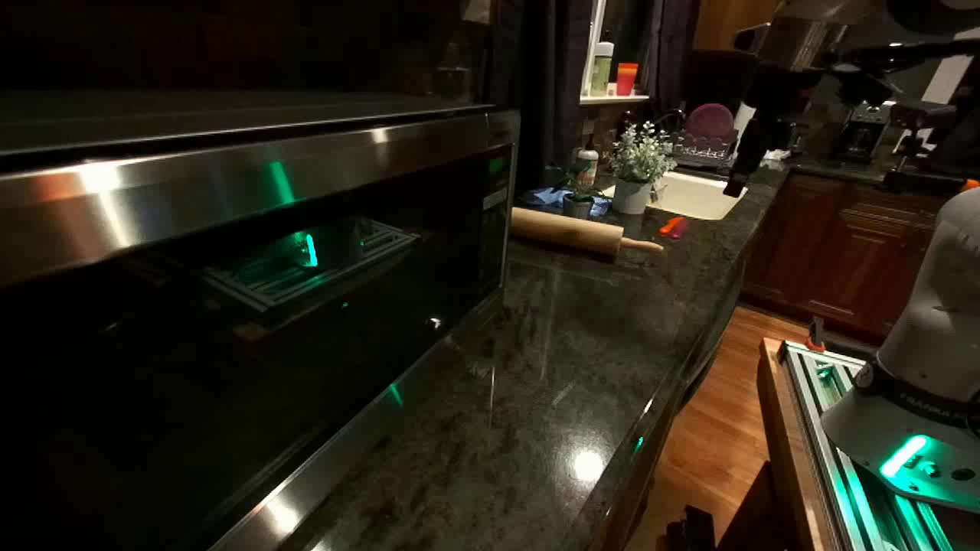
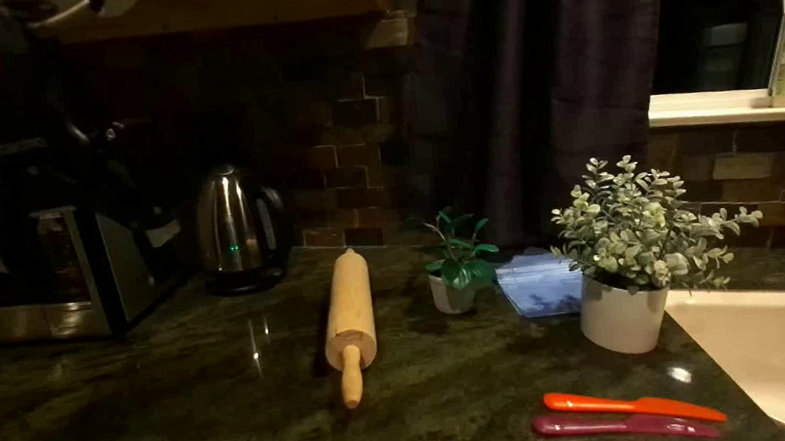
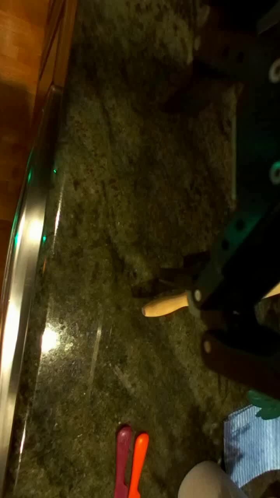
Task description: Move the rolling pin left and right, then left and right again
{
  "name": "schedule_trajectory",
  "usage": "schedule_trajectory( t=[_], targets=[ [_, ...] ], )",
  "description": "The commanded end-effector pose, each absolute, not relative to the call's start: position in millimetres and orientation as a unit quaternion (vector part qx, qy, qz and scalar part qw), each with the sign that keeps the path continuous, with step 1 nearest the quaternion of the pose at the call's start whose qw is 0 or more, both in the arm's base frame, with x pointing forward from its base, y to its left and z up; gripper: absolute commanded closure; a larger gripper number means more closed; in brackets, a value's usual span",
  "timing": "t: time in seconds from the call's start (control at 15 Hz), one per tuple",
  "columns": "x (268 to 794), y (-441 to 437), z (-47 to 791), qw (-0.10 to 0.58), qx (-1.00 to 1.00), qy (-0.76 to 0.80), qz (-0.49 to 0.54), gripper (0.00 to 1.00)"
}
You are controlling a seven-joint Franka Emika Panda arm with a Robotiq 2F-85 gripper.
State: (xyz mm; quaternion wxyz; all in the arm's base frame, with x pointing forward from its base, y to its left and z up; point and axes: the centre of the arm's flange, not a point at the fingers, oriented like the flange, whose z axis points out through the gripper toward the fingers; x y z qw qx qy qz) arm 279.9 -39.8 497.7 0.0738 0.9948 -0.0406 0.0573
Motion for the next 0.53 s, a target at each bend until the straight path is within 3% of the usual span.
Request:
schedule_trajectory(
  t=[0.0,0.47],
  targets=[
    [279.9,-39.8,497.7,0.074,0.995,-0.041,0.057,0.0],
    [282.0,-49.3,490.7,0.082,0.994,-0.037,0.056,0.0]
  ],
)
